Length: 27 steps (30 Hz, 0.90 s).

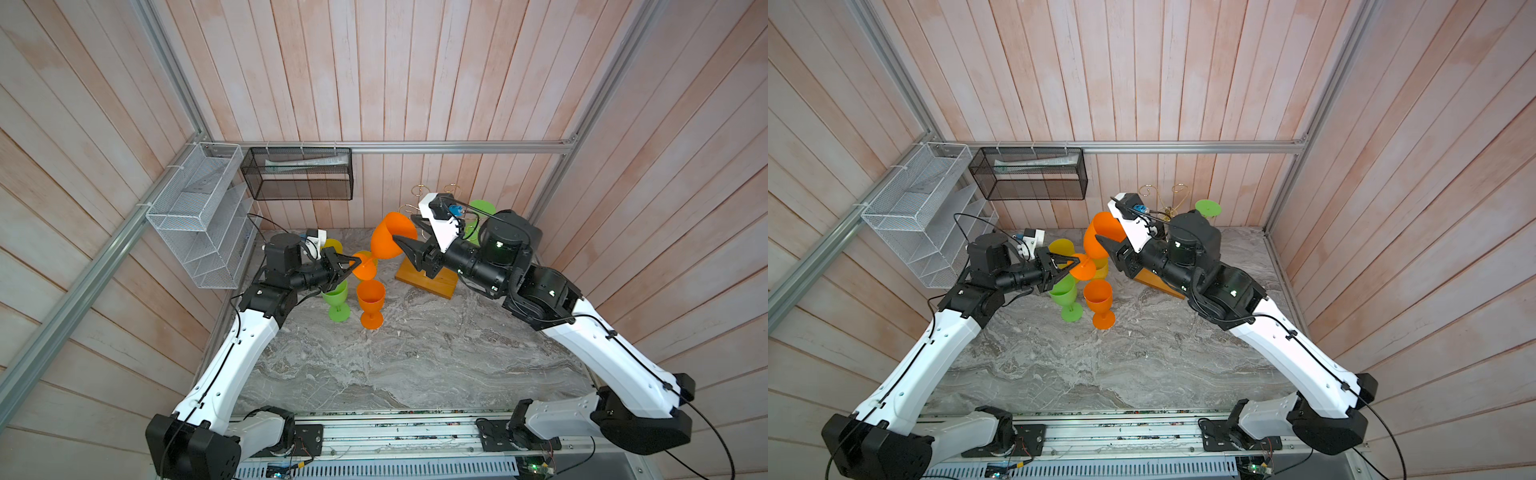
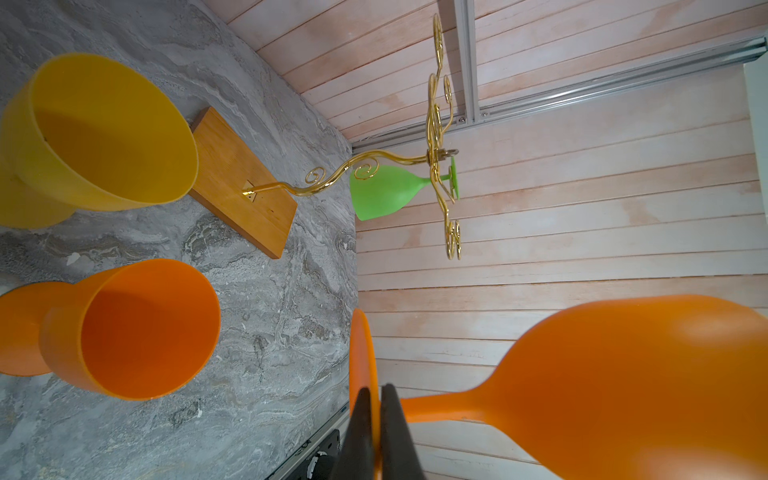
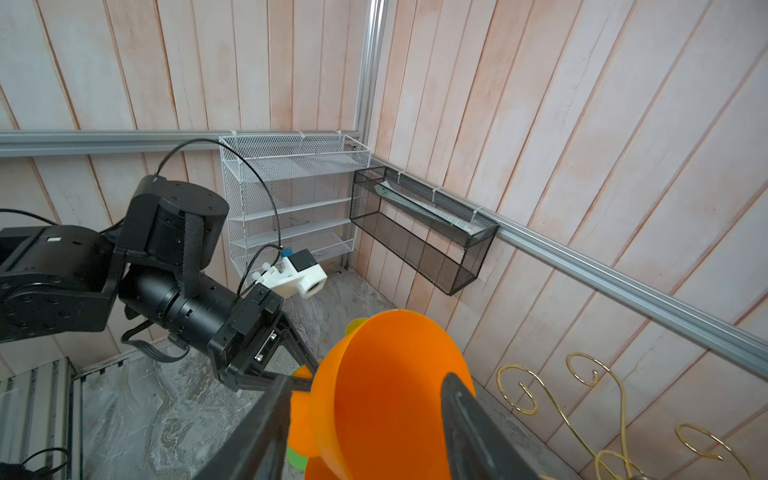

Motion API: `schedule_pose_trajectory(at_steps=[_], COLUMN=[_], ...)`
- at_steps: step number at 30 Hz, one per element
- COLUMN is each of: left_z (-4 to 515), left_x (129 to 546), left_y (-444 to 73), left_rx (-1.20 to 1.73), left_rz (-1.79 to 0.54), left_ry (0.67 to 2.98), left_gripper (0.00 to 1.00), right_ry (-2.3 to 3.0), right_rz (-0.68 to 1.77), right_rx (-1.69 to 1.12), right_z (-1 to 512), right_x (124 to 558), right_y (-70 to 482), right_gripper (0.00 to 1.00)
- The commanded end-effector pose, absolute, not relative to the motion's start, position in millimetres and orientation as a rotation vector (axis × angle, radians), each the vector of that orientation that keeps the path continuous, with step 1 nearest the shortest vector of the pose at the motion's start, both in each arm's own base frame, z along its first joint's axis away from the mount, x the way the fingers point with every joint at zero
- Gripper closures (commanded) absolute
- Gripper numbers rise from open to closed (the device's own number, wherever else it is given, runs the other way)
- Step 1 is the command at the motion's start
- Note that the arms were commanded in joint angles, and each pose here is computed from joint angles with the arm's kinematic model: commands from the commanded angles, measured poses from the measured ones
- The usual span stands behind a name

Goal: Take the wine glass off the wine glass rack

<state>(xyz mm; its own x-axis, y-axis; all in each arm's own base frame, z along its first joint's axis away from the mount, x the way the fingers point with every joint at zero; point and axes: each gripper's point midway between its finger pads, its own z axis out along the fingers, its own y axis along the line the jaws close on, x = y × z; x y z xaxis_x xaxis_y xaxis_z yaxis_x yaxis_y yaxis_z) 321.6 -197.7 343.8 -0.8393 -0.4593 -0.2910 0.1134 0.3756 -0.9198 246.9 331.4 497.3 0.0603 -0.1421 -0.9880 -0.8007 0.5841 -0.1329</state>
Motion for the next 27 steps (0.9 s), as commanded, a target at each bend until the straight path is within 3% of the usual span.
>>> schedule_pose_trajectory(at_steps=[1, 7, 9, 11, 12, 16, 18, 22, 27], left_z=[356, 355, 359, 361, 364, 370, 371, 361, 342], left_x=[318, 317, 316, 316, 317, 319, 322, 330, 343], left_y=[-196, -193, -193, -192, -189, -177, -171, -152, -125], left_rx=[-0.214, -0.215, -0.205, -0.197, -0.199, -0.197, -0.196, -0.227, -0.268], left_rz=[-1.471, -1.462, -1.464, -1.442, -1.411, -1.282, -1.207, -1.015, -0.761], left_ry=[2.077, 2.072, 2.062, 2.056, 2.054, 2.053, 2.063, 2.105, 2.179], left_gripper=[1.0, 1.0, 1.0, 1.0, 1.0, 0.99, 0.72, 0.32, 0.03], right_ry=[1.495, 1.518, 1.537, 1.548, 1.548, 1.531, 1.533, 1.571, 1.585], right_rz=[0.655, 0.699, 0.69, 0.687, 0.681, 0.695, 0.696, 0.655, 0.636], right_rx=[-0.921, -0.998, -1.008, -1.016, -1.011, -0.991, -0.99, -0.992, -1.016], right_z=[489, 480, 475, 473, 474, 483, 483, 472, 460], right_x=[241, 238, 241, 242, 244, 240, 238, 236, 219], right_y=[339, 355, 358, 360, 359, 355, 352, 348, 350], right_gripper=[0.42, 0.49, 0.64, 0.91, 1.0, 1.0, 1.0, 1.0, 1.0])
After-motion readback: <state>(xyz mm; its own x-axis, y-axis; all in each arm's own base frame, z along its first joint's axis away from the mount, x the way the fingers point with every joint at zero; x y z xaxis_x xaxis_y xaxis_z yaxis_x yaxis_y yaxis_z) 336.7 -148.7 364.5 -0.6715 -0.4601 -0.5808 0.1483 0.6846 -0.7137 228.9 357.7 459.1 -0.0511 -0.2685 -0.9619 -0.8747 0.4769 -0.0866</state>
